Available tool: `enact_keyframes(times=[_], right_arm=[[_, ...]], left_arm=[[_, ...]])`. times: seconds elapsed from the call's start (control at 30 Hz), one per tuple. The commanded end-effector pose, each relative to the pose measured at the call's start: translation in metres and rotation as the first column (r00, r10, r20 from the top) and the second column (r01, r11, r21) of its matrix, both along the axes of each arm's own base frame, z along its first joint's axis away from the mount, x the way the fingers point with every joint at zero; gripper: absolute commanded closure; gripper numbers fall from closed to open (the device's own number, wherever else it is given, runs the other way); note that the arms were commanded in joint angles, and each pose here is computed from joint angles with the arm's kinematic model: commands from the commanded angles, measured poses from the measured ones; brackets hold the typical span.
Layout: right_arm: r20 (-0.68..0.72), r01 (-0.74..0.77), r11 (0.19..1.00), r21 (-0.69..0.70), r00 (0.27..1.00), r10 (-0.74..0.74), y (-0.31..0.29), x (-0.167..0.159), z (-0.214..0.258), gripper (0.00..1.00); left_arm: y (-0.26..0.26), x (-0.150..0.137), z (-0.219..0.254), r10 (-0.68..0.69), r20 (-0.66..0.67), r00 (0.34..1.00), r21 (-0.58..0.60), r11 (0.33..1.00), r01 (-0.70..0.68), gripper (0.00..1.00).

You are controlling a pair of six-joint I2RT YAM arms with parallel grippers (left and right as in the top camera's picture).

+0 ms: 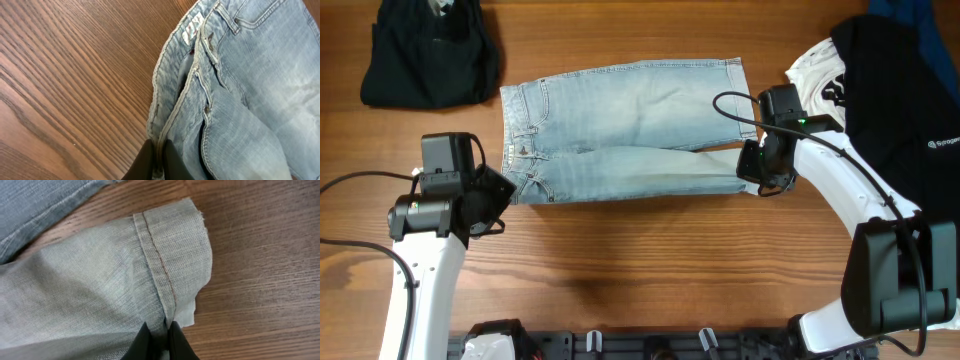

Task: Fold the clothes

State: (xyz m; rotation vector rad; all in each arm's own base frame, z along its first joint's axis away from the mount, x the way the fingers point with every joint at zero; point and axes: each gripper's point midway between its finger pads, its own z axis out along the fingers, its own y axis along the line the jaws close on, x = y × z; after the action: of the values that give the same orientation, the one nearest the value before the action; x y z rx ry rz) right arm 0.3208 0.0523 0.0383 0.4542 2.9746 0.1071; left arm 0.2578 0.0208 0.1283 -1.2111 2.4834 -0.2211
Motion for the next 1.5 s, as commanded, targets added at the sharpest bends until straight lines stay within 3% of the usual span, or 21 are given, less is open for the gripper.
enact_keyframes(times=[0.0,0.1,0.17,0.3,0.47,0.7,0.83,0.97,1.0,1.03,1.07,1.17,1.27,1.33,1.4,1.47], right_arm=[[0.114,0.070,0.994,-0.082,0.992,-0.060,-0.031,0.015,0.042,0.96],[0.228,0.080,0.994,-0.072,0.972,-0.062,-0.047,0.009,0.106,0.96],[0.332,0.061,0.996,-0.062,0.943,-0.037,-0.048,-0.015,0.155,0.96],[0.406,0.042,0.997,-0.070,0.914,-0.010,-0.049,-0.032,0.182,0.96],[0.512,-0.066,0.997,-0.043,0.855,0.079,-0.032,0.043,0.171,0.96],[0.433,-0.179,0.983,0.029,0.889,0.149,-0.008,0.109,0.074,0.96],[0.557,-0.253,0.968,-0.001,0.803,0.211,0.018,0.153,0.065,0.96],[0.678,-0.361,0.933,-0.011,0.683,0.272,0.078,0.188,0.052,0.96],[0.705,-0.381,0.925,-0.017,0.651,0.281,0.091,0.194,0.050,0.81],[0.729,-0.394,0.919,-0.022,0.623,0.284,0.101,0.200,0.049,0.20],[0.747,-0.400,0.916,-0.024,0.602,0.283,0.107,0.203,0.052,0.00],[0.764,-0.366,0.931,0.011,0.603,0.228,0.101,0.204,0.071,0.00],[0.740,-0.346,0.938,0.003,0.632,0.230,0.081,0.191,0.093,0.00],[0.658,-0.351,0.936,0.011,0.708,0.258,0.074,0.171,0.077,0.00],[0.547,-0.366,0.929,0.057,0.789,0.278,0.076,0.145,0.050,0.00],[0.458,-0.356,0.931,0.085,0.844,0.280,0.077,0.126,0.025,0.09]], left_arm=[[0.015,0.006,0.030,-0.029,0.038,0.999,0.103,0.994,0.025,0.96],[0.017,0.001,0.072,-0.044,0.046,0.998,0.126,0.991,0.038,0.96],[0.016,-0.016,0.093,-0.044,0.011,0.999,0.122,0.992,0.043,0.96],[0.018,-0.045,0.092,-0.030,-0.097,0.995,0.137,0.990,0.043,0.96],[0.025,-0.028,0.085,0.018,-0.093,0.996,0.151,0.989,-0.004,0.96],[0.032,0.017,0.025,0.037,-0.242,0.970,0.149,0.989,0.000,0.96],[0.040,0.050,-0.011,0.047,-0.267,0.963,0.169,0.986,-0.002,0.96],[0.065,0.086,-0.031,0.108,-0.195,0.975,0.239,0.969,-0.060,0.96],[0.070,0.096,-0.033,0.118,-0.161,0.980,0.244,0.967,-0.077,0.81],[0.074,0.106,-0.035,0.125,-0.128,0.984,0.246,0.965,-0.091,0.44],[0.075,0.111,-0.034,0.122,-0.108,0.987,0.248,0.964,-0.092,0.00],[0.075,0.118,-0.022,0.058,-0.088,0.994,0.266,0.963,-0.033,0.00],[0.067,0.103,0.015,0.028,-0.133,0.991,0.232,0.973,0.004,0.00],[0.044,0.090,0.031,-0.089,-0.174,0.981,0.135,0.984,0.114,0.00],[0.035,0.073,0.028,-0.110,-0.238,0.965,0.092,0.987,0.135,0.02],[0.031,0.062,0.020,-0.120,-0.301,0.946,0.074,0.986,0.149,0.09]])
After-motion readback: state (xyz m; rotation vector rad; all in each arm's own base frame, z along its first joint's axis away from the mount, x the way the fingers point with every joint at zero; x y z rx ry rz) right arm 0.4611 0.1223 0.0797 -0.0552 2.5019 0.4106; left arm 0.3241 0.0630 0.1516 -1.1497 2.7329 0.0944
